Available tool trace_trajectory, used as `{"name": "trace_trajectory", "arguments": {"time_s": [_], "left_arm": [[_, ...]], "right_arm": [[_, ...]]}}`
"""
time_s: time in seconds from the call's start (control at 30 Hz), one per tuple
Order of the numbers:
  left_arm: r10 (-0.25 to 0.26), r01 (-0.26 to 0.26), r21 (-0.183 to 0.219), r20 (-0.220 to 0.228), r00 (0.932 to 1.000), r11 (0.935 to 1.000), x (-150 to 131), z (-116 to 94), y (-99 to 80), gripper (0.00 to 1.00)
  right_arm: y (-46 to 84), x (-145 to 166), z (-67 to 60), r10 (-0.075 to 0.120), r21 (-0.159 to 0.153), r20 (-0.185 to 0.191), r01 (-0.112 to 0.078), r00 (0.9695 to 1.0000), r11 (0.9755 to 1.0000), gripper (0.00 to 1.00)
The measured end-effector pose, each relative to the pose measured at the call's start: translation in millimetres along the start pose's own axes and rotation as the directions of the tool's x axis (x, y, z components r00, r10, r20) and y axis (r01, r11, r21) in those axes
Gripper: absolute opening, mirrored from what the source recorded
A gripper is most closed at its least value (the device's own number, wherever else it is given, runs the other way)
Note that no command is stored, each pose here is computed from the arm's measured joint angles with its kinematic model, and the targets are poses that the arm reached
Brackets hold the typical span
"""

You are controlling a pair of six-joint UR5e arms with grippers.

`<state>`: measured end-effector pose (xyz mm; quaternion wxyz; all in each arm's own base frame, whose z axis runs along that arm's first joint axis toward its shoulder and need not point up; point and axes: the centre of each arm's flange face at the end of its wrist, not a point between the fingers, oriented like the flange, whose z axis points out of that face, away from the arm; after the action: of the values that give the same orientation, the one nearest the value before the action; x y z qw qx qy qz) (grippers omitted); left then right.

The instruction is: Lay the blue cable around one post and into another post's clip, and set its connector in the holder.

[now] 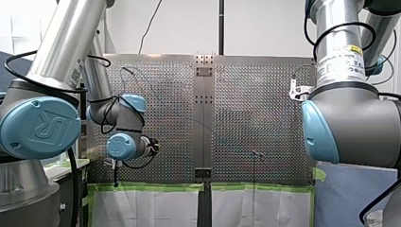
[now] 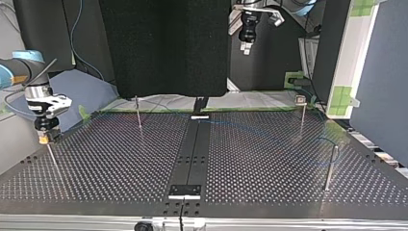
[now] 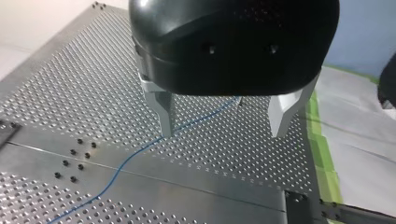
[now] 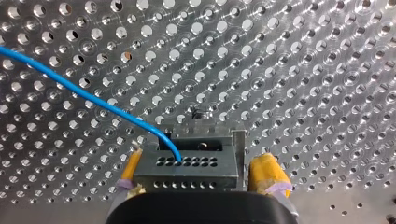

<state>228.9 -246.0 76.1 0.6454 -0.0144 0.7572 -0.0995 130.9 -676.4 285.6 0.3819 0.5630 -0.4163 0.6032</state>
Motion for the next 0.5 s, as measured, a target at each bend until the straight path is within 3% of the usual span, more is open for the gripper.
{"name": "trace_trajectory", "arguments": {"time_s": [0.5], "left_arm": [[-0.005, 0.005, 0.008, 0.01, 0.9999, 1.0, -0.9, 1.0, -1.3, 1.0]], "right_arm": [[0.0, 0.0, 0.0, 0.0, 0.0, 0.0, 0.0, 1.0, 1.0, 1.0]]}}
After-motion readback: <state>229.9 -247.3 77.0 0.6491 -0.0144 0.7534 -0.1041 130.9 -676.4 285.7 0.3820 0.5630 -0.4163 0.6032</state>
